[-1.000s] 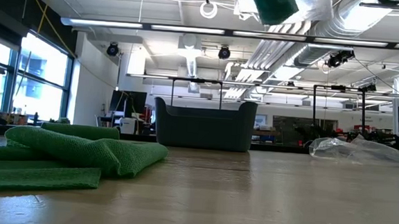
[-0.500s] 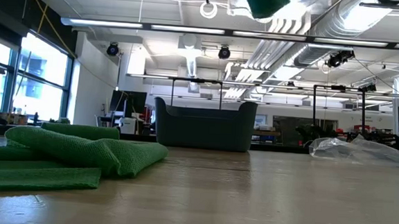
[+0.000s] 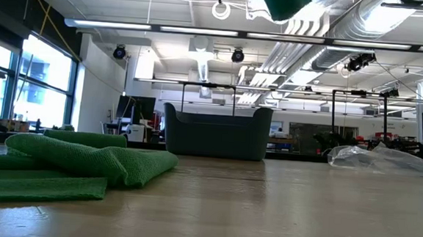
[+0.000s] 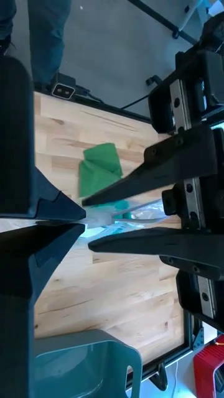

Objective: Roll bandage
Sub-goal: Close the transparent zip bag

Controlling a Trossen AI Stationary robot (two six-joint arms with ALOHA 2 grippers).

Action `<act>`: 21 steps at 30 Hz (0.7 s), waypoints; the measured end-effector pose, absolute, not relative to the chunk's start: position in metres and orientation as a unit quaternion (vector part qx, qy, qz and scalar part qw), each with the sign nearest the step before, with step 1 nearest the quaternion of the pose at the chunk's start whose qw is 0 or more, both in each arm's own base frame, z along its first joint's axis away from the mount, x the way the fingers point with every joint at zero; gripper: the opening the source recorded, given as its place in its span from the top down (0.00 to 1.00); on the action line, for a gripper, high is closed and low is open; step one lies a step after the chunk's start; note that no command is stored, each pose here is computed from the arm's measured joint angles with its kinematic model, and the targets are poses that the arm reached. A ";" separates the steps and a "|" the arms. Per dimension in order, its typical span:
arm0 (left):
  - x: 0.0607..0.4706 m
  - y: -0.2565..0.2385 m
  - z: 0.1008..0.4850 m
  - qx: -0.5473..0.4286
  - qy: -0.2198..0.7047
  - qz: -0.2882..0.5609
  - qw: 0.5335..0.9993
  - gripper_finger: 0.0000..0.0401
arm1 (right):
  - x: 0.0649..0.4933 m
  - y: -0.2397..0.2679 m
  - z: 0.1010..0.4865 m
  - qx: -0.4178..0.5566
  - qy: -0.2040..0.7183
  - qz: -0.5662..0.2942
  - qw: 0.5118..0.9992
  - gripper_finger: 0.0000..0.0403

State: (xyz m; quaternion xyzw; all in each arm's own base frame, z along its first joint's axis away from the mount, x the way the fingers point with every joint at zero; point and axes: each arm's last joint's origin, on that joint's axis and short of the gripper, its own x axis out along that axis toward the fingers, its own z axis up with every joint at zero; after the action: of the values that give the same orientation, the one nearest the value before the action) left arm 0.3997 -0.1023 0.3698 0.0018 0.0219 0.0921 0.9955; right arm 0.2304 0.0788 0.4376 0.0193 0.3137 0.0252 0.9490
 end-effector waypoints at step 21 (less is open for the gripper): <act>0.377 -0.098 0.381 0.018 0.075 0.098 0.992 0.92 | 0.211 0.072 0.446 0.042 0.311 0.030 0.949 1.00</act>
State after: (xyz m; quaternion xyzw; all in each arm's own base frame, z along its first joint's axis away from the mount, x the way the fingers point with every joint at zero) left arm 0.3769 -0.0981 0.3812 0.0184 0.0749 0.0980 0.9922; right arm 0.2107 0.0721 0.4462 0.0421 0.3107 0.0304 0.9491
